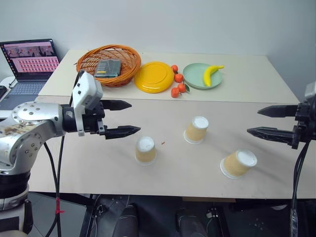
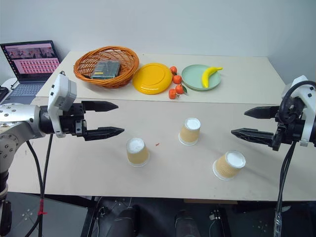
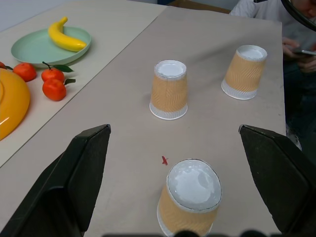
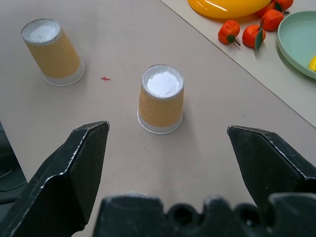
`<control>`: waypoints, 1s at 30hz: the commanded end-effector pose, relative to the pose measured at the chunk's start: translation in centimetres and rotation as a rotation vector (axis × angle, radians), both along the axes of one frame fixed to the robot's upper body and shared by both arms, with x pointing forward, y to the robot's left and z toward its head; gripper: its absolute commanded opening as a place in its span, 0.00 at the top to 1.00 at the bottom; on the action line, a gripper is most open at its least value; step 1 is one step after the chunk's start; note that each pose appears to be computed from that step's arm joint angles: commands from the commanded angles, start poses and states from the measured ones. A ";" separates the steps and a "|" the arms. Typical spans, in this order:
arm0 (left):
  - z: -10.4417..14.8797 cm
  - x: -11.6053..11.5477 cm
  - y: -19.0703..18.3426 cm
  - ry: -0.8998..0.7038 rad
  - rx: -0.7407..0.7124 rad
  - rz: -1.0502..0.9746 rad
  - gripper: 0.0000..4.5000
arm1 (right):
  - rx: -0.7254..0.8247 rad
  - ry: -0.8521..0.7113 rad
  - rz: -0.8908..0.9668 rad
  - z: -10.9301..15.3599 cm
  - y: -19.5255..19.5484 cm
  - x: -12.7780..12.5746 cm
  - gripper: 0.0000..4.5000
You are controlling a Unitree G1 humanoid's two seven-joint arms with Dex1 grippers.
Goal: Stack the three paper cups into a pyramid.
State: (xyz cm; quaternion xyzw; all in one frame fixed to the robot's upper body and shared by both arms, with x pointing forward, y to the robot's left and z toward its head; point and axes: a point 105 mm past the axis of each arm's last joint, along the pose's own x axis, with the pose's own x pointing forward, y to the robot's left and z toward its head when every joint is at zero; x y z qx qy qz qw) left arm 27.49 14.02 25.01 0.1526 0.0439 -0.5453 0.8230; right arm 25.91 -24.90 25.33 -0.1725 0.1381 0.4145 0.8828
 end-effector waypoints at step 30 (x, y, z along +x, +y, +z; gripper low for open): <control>5.8 3.6 -5.3 -0.112 -0.035 -0.198 0.01 | 0.110 -0.018 -0.056 -1.7 1.6 -3.7 0.00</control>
